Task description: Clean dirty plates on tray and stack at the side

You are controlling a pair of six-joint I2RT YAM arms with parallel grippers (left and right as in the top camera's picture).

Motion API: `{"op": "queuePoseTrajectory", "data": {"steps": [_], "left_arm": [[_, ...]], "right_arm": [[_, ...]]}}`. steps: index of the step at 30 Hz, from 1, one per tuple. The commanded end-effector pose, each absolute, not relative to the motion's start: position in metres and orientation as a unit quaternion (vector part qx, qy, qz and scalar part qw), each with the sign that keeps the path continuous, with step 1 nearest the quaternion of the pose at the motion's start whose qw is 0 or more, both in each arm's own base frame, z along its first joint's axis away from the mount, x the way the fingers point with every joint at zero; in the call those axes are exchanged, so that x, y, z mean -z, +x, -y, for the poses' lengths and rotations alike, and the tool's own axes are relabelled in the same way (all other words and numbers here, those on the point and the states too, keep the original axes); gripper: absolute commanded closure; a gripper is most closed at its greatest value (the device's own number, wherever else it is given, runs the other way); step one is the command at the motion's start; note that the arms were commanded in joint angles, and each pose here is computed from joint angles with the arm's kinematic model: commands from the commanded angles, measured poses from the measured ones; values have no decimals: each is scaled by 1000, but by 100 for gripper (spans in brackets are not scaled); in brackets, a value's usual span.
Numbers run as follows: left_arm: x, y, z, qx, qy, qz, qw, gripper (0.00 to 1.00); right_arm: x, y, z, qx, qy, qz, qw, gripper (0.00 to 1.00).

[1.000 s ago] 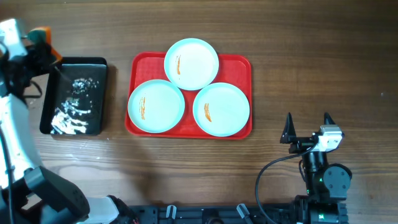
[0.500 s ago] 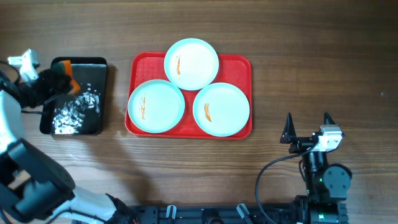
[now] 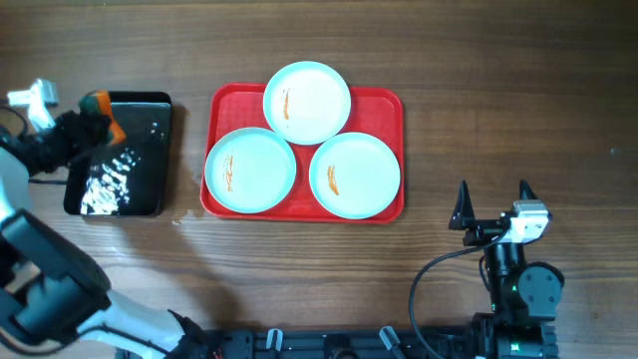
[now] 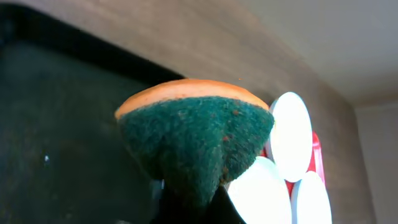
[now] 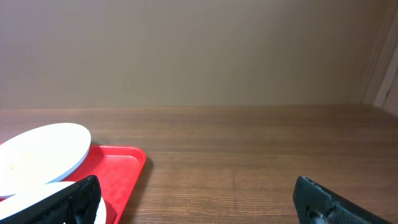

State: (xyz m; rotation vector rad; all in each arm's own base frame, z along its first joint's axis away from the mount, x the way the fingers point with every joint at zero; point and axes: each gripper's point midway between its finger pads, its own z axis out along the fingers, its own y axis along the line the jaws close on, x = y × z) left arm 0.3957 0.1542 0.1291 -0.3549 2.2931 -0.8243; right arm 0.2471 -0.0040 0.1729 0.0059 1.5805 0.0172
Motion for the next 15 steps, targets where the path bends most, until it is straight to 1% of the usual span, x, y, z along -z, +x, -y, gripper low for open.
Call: {"op": "queuePoseTrajectory", "data": {"steps": [1,2,3,6,8,9,11,13,14,15], "left_arm": [[-214,408,-138,431,-26,-776,460,96],[-249,405,-136,458,11,-739,493,96],[-277,405,-141,456,17,-730,508,96],[-296,402,-142,430,34,-731,529,96],[-271,407,-150,399,-13,-763,508,96],[-245,407,-154,361,-28,-793,491,96],[-185,401,-155,298,-39,-847,438,96],[-113,387,-159,258,-62,-890,372,96],[-101,385,-162,257,-69,-891,367,96],[-106,387,-163,268,-66,-882,382,96]], "right_arm": [[-174,247,7,-7,12,-708,706,0],[-174,247,7,-7,12,-708,706,0],[-174,247,7,-7,12,-708,706,0],[-174,247,6,-7,12,-708,706,0],[-174,247,6,-7,12,-708,706,0],[-174,247,6,-7,12,-708,706,0],[-174,247,6,-7,12,-708,706,0],[-174,247,6,-7,12,-708,706,0],[-174,247,7,-7,12,-708,706,0],[-174,247,7,-7,12,-708,706,0]]}}
